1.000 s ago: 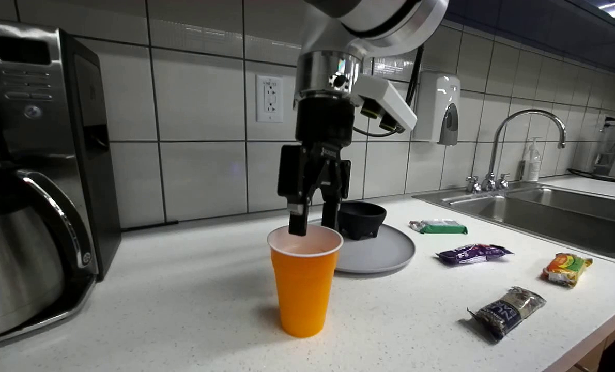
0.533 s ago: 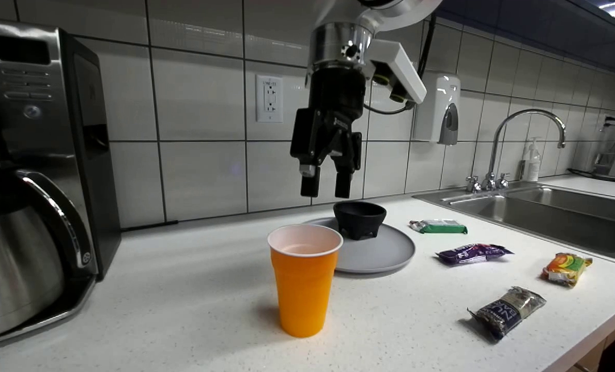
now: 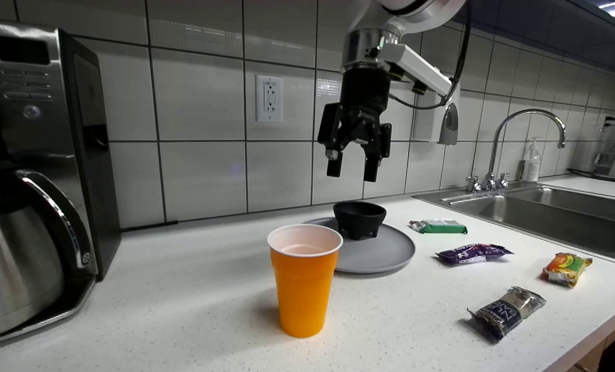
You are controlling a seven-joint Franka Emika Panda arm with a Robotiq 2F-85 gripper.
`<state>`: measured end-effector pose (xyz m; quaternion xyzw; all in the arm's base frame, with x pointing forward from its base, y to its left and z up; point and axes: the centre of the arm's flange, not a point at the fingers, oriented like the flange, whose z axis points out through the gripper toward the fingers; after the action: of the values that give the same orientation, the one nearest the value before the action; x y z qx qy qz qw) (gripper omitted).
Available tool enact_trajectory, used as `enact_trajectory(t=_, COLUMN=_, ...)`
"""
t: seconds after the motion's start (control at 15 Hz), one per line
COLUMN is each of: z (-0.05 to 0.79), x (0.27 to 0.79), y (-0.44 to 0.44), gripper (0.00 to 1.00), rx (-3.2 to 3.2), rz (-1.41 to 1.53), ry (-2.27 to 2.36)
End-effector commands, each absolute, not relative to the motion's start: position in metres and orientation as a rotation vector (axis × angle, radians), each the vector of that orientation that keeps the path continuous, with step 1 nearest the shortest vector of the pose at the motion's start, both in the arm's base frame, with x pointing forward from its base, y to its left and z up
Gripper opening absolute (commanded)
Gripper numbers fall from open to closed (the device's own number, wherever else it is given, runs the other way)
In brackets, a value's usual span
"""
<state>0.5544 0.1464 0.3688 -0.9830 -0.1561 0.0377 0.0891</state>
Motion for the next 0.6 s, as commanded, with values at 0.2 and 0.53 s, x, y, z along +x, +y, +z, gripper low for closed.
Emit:
enact_trajectory(t=0.2, z=0.374, x=0.569, y=0.094, gripper=1.0, rx=-3.061, rz=0.099, ry=-0.052)
enact_trajectory(t=0.53, z=0.37, x=0.574, y=0.064, gripper=1.0, rx=-3.083, rz=0.104, ry=0.08)
